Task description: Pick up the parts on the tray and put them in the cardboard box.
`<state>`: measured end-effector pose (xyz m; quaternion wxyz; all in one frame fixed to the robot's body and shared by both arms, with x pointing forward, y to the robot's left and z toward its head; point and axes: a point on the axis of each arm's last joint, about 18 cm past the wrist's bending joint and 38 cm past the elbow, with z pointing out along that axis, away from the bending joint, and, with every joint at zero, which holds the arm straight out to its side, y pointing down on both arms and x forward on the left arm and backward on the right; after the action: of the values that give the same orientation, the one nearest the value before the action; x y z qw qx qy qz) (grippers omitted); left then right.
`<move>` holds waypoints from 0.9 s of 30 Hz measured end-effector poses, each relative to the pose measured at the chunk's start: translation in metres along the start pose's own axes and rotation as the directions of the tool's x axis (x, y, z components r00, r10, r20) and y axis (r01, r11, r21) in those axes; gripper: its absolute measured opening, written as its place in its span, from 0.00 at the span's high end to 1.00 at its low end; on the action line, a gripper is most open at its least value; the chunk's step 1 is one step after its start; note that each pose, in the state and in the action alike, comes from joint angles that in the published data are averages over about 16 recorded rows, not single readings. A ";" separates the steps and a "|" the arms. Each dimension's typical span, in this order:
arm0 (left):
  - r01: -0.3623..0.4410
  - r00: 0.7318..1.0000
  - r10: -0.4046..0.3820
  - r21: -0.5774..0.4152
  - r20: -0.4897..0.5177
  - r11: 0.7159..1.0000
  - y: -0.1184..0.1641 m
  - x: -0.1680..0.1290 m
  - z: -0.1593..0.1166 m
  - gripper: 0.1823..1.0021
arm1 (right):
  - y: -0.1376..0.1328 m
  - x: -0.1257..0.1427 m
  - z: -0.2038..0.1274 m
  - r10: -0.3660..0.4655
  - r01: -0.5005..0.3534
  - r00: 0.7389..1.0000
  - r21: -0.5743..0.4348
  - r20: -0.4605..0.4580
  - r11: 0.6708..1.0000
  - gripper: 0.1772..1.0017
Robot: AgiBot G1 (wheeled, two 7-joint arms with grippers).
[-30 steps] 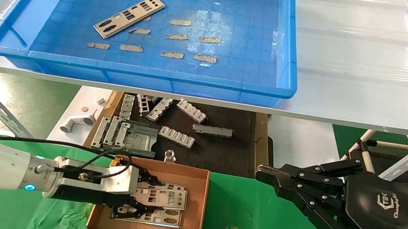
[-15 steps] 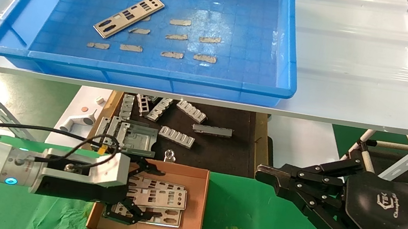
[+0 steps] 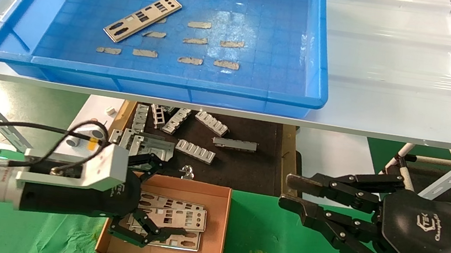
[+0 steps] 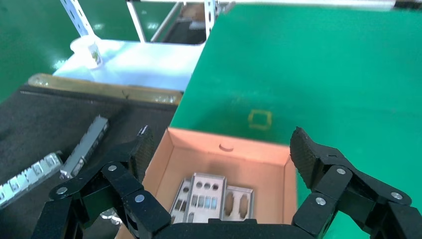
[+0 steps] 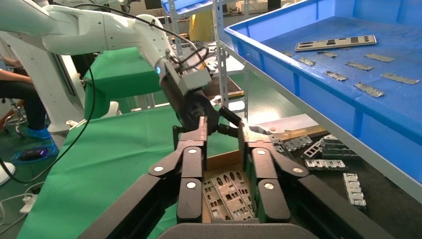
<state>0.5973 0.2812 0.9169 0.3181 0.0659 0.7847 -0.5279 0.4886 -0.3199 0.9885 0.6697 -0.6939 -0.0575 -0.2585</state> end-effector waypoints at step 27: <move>0.089 0.996 -0.080 0.243 -0.049 0.966 -0.073 0.029 -0.059 0.00 | 0.000 0.000 0.000 0.000 0.000 1.000 0.000 0.000 1.000 0.21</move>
<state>0.5173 0.2939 0.9722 0.2696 0.0813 0.7217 -0.6324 0.4886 -0.3199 0.9885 0.6697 -0.6939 -0.0575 -0.2585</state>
